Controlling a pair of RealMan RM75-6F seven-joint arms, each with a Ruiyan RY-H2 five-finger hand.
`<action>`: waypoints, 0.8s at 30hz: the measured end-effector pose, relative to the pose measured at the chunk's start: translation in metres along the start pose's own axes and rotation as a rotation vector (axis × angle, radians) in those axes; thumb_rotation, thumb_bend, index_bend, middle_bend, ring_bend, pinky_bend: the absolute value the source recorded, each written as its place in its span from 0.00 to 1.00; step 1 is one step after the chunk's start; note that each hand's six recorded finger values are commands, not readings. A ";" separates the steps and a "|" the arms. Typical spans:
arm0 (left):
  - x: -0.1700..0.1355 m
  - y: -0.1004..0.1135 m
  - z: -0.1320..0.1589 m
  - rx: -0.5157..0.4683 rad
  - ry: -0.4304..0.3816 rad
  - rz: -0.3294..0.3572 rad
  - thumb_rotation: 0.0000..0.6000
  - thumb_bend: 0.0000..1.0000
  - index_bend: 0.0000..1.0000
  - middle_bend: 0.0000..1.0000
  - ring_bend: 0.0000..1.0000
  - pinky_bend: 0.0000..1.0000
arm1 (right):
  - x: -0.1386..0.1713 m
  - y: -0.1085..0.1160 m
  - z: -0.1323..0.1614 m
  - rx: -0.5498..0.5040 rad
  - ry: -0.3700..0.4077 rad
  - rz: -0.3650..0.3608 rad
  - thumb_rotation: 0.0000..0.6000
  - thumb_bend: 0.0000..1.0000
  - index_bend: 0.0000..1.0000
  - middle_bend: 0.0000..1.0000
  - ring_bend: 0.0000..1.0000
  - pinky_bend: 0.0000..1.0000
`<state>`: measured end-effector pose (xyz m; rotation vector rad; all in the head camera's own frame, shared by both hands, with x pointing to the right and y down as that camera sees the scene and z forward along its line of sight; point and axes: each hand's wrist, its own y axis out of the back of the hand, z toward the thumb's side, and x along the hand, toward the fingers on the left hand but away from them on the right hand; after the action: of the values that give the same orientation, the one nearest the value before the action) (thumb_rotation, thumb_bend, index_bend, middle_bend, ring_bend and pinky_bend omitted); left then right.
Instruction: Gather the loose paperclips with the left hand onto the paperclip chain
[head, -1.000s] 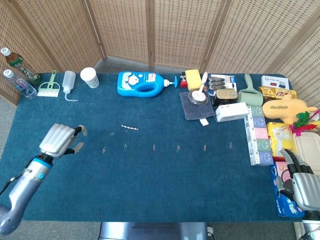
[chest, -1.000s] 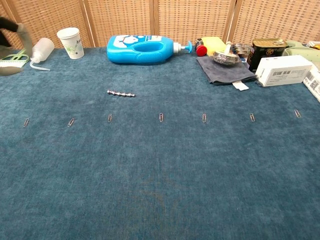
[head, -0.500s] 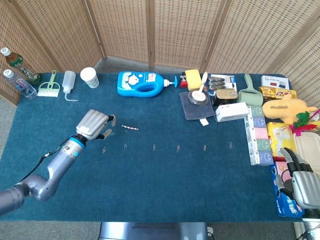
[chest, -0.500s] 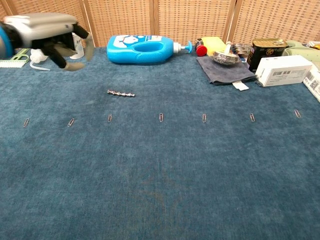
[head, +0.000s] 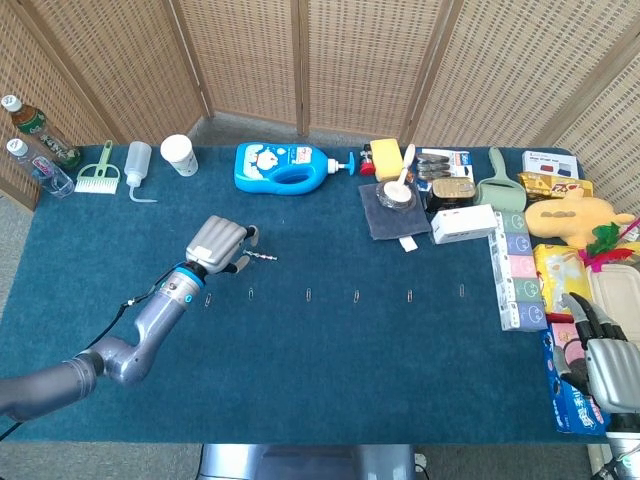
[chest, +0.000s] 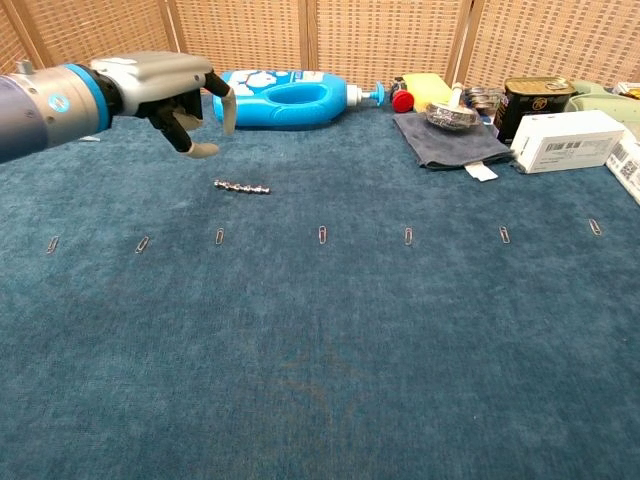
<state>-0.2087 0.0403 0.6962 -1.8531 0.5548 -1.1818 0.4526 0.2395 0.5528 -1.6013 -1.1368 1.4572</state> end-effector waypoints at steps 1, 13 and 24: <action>0.003 -0.002 0.001 0.002 0.001 -0.002 1.00 0.31 0.44 1.00 1.00 1.00 | 0.000 0.000 0.000 0.000 0.000 0.000 1.00 0.51 0.00 0.12 0.11 0.23; 0.025 -0.020 0.006 0.012 0.024 -0.034 1.00 0.31 0.47 1.00 1.00 1.00 | 0.000 0.002 -0.005 0.007 -0.020 -0.001 1.00 0.51 0.00 0.12 0.11 0.23; 0.042 -0.036 0.012 0.033 0.034 -0.078 1.00 0.31 0.49 1.00 1.00 1.00 | 0.000 0.003 -0.006 0.010 -0.031 -0.003 1.00 0.51 0.00 0.12 0.11 0.23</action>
<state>-0.1816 0.0344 0.7450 -1.8444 0.4827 -1.2683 0.4585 0.2389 0.5512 -1.5747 -1.1466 1.4882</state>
